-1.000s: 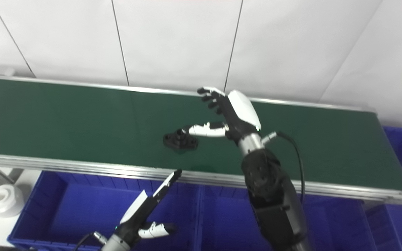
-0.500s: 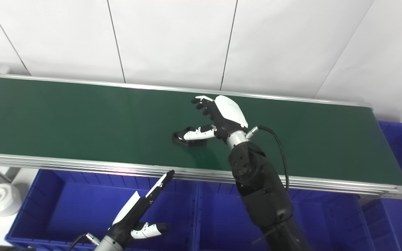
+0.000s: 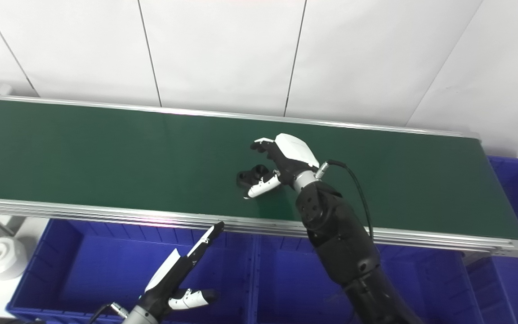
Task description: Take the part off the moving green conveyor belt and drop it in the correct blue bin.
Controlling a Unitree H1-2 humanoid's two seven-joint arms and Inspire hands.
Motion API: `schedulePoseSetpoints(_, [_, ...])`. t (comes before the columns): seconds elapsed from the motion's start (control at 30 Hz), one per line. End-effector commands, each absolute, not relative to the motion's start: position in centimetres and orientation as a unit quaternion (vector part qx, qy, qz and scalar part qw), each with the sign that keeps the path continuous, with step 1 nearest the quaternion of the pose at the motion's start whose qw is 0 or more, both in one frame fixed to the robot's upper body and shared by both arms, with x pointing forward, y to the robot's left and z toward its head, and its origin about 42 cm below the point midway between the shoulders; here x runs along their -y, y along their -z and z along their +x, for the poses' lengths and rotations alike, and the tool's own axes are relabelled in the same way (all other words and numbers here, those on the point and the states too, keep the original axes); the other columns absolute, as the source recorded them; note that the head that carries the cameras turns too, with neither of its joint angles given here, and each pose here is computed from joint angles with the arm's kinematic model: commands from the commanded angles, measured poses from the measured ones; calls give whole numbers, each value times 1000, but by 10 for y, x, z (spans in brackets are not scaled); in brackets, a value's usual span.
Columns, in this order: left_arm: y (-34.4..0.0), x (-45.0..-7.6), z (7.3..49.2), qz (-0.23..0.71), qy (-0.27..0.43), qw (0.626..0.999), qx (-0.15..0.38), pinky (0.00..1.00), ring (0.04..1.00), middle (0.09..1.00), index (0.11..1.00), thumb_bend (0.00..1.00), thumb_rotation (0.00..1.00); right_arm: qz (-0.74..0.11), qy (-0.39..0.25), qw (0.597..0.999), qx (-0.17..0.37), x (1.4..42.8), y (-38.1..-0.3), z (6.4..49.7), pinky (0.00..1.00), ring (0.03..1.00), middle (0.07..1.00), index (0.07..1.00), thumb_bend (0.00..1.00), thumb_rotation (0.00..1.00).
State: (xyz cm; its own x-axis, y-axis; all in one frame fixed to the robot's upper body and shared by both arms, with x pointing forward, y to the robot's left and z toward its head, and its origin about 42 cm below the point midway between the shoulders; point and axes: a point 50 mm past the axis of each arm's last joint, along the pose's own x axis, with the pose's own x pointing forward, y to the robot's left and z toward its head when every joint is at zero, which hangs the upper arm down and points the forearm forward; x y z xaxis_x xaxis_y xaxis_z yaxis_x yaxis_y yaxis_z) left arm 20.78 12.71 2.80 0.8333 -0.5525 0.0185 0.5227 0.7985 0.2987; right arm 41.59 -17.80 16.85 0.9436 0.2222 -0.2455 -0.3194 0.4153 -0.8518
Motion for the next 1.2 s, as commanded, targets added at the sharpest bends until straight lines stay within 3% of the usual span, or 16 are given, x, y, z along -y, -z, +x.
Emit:
schedulePoseSetpoints(0.0, [-38,-119,209,128,285,946,85,1000,1000,1000,1000,756,844,-538,-150,829,-21,181,-189,427,696,785,827,820,855,121])
schedulePoseSetpoints(0.1, [-39,-119,210,131,284,946,87,1000,1000,1000,1000,754,854,-554,-155,817,-25,187,-185,426,665,755,806,810,849,100])
schedulePoseSetpoints(0.2, [-40,-118,209,127,283,947,87,1000,1000,1000,1000,758,850,-561,-155,813,-32,193,-179,425,510,603,687,785,814,30])
schedulePoseSetpoints(0.33, [-41,-117,210,127,281,947,89,1000,1000,1000,1000,757,851,-569,-156,807,-33,200,-173,424,428,521,603,774,775,2])
schedulePoseSetpoints(0.4, [-41,-117,210,126,279,948,92,1000,1000,1000,1000,755,849,-580,-162,798,-33,202,-169,422,331,414,511,778,620,0])
schedulePoseSetpoints(0.43, [-42,-117,210,125,278,948,92,1000,1000,1000,1000,754,849,-587,-164,792,-31,203,-167,421,359,449,494,756,580,0])
schedulePoseSetpoints(0.6, [-45,-117,210,125,275,949,91,1000,1000,1000,1000,762,862,-626,-172,760,-26,199,-155,418,443,522,492,673,551,0])
schedulePoseSetpoints(0.67, [-46,-116,211,125,274,949,92,1000,1000,1000,1000,763,865,-634,-174,753,-21,197,-152,417,451,527,488,531,526,0])
schedulePoseSetpoints(0.7, [-46,-116,211,125,272,950,92,1000,1000,1000,1000,763,864,-637,-174,751,-16,197,-151,416,447,521,487,518,523,0])
schedulePoseSetpoints(0.93, [-48,-115,214,119,269,951,98,1000,1000,1000,1000,760,858,-645,-178,743,35,191,-139,409,335,402,438,535,517,0])
schedulePoseSetpoints(1.0, [-48,-115,215,119,269,951,96,1000,1000,1000,1000,769,859,-641,-177,746,46,189,-136,406,269,324,471,498,523,0])
schedulePoseSetpoints(1.17, [-47,-114,216,119,268,951,95,1000,1000,1000,1000,773,860,-623,-159,761,86,185,-141,402,207,262,472,492,525,0])
